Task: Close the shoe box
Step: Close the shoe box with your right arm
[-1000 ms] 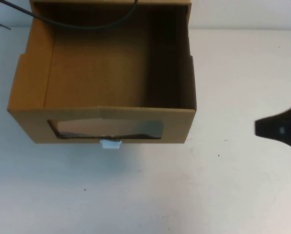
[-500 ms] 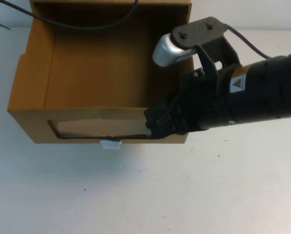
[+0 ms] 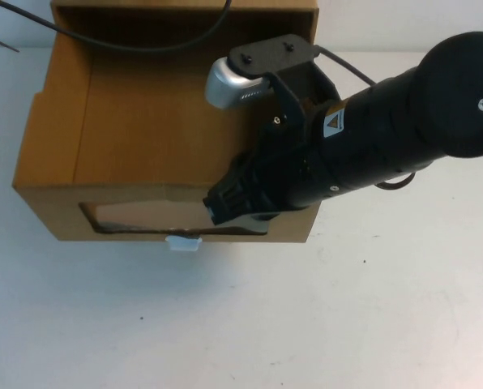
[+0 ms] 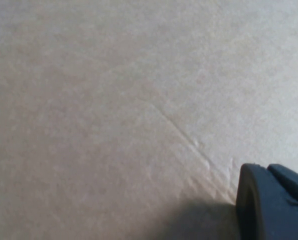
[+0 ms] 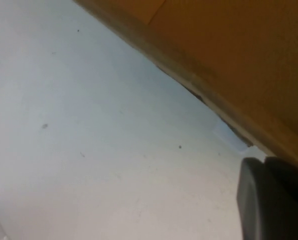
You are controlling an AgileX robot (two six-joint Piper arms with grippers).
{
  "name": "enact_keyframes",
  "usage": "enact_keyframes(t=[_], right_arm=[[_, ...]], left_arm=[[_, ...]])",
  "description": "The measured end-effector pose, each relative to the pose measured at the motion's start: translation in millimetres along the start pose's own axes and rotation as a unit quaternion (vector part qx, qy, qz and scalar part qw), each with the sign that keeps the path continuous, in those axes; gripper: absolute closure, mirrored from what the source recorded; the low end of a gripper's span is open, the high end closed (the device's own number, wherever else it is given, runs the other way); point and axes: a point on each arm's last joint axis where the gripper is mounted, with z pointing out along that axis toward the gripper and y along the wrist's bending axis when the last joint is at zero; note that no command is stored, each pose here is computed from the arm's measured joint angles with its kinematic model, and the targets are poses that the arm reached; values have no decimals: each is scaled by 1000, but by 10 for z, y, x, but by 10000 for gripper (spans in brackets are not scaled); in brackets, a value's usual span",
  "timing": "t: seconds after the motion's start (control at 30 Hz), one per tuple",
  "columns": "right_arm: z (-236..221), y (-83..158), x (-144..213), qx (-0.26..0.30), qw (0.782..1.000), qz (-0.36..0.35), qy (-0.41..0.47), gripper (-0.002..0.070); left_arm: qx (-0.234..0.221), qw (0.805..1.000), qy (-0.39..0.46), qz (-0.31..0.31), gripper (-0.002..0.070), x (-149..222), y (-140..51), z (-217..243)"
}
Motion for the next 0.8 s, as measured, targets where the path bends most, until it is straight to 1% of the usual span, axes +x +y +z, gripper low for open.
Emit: enact_keyframes(t=[0.23, 0.37, 0.5, 0.63, 0.8], right_arm=[[-64, 33, 36, -10, 1000, -2, 20, 687], [103, -25, 28, 0, 1000, -1, 19, 687], [240, -75, -7, 9, 1000, 0, 1, 687], [255, -191, -83, 23, 999, 11, -23, 687], [265, -372, -266, 36, 998, 25, -54, 687]], left_arm=[[0, 1000, 1, 0, 680, 1, -1, 0], [0, 1000, 1, 0, 680, 0, -1, -1], [1, 1000, 1, 0, 680, 2, -2, -1], [2, 1000, 2, 0, 680, 3, -5, -1], [4, 1000, 2, -1, 680, 3, -8, -1]])
